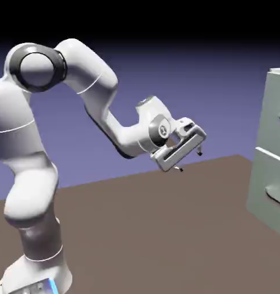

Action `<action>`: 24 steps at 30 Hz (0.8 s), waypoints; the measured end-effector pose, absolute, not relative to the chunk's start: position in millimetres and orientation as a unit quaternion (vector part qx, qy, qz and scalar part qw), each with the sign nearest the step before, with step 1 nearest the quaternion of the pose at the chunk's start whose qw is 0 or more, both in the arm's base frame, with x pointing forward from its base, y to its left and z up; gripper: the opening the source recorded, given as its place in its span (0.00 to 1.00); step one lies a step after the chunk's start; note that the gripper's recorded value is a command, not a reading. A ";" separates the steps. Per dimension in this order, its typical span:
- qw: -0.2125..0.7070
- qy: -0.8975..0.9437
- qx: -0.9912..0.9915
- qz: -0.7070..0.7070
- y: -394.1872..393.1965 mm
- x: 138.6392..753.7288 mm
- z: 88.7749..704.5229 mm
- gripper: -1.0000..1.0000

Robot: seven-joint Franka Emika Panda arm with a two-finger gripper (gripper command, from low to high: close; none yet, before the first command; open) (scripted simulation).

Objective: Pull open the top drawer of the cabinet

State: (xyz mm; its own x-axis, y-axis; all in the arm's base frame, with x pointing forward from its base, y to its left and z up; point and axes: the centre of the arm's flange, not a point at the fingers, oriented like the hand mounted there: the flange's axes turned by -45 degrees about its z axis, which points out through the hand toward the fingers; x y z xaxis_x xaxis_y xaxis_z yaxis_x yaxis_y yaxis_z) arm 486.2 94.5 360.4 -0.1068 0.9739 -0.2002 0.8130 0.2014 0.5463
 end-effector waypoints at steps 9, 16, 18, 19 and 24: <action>0.290 0.903 0.309 0.069 124.2 513.7 315.9 0.50; 0.317 0.946 0.058 0.032 138.9 534.1 299.3 0.50; 0.329 0.944 -0.010 0.022 141.0 540.6 298.2 0.50; 0.336 0.941 -0.044 0.017 141.7 544.0 298.2 0.50; 0.379 0.904 -0.197 -0.013 139.5 563.0 304.8 0.50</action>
